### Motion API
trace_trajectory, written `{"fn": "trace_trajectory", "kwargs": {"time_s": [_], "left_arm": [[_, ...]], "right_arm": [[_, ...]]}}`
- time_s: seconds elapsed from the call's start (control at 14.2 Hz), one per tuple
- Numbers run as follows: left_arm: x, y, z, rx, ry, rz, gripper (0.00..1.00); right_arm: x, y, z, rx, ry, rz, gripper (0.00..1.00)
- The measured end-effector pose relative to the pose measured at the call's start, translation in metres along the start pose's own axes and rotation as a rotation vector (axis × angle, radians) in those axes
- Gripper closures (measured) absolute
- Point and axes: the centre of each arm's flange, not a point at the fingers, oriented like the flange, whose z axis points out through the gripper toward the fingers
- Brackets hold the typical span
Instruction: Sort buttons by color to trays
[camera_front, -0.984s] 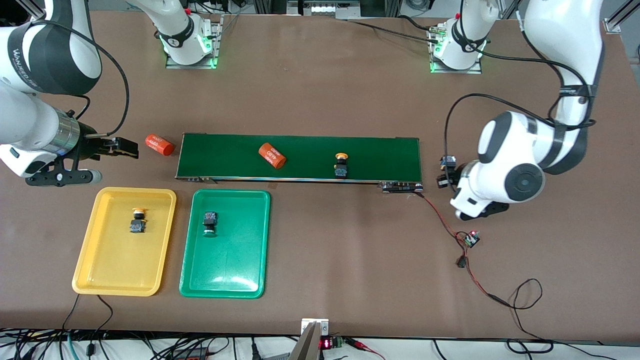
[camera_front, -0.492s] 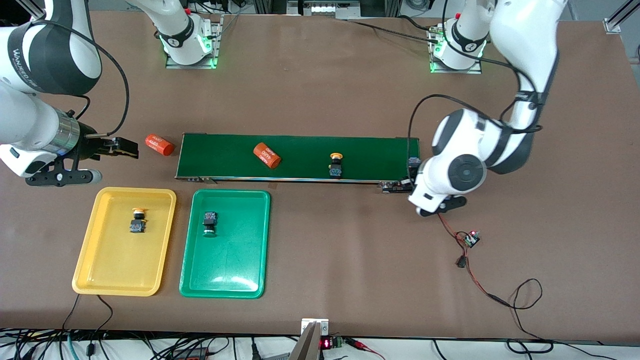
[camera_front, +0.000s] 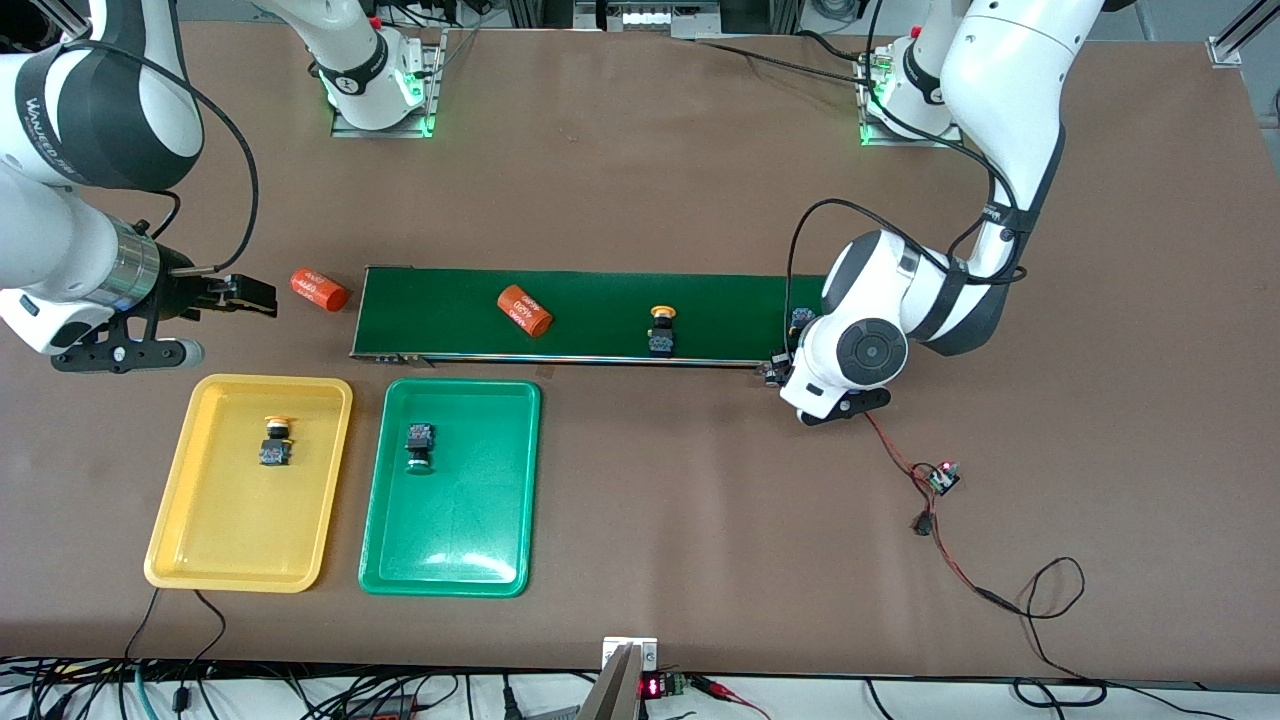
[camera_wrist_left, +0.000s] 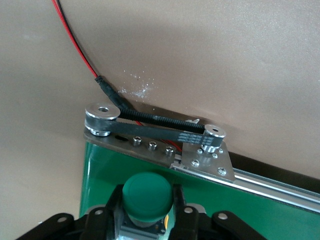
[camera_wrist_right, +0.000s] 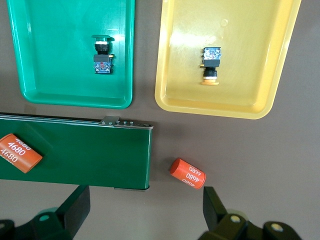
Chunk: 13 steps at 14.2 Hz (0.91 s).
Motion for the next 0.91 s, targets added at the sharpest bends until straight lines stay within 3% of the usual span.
{"fn": "trace_trajectory", "kwargs": {"time_s": [0.35, 0.42, 0.63, 0.91], "left_arm": [[0.003, 0.002, -0.007, -0.021, 0.023, -0.073, 0.04], [0.005, 0.003, -0.015, -0.034, 0.037, -0.082, 0.0], [0.019, -0.004, -0.073, -0.084, 0.128, -0.049, 0.04], [0.037, -0.06, -0.142, -0.052, 0.171, 0.104, 0.03]], "right_arm": [[0.0, 0.0, 0.0, 0.0, 0.0, 0.0, 0.0], [0.0, 0.0, 0.0, 0.0, 0.0, 0.0, 0.0], [0.0, 0.0, 0.0, 0.0, 0.0, 0.0, 0.0], [0.0, 0.0, 0.0, 0.0, 0.0, 0.0, 0.0]]}}
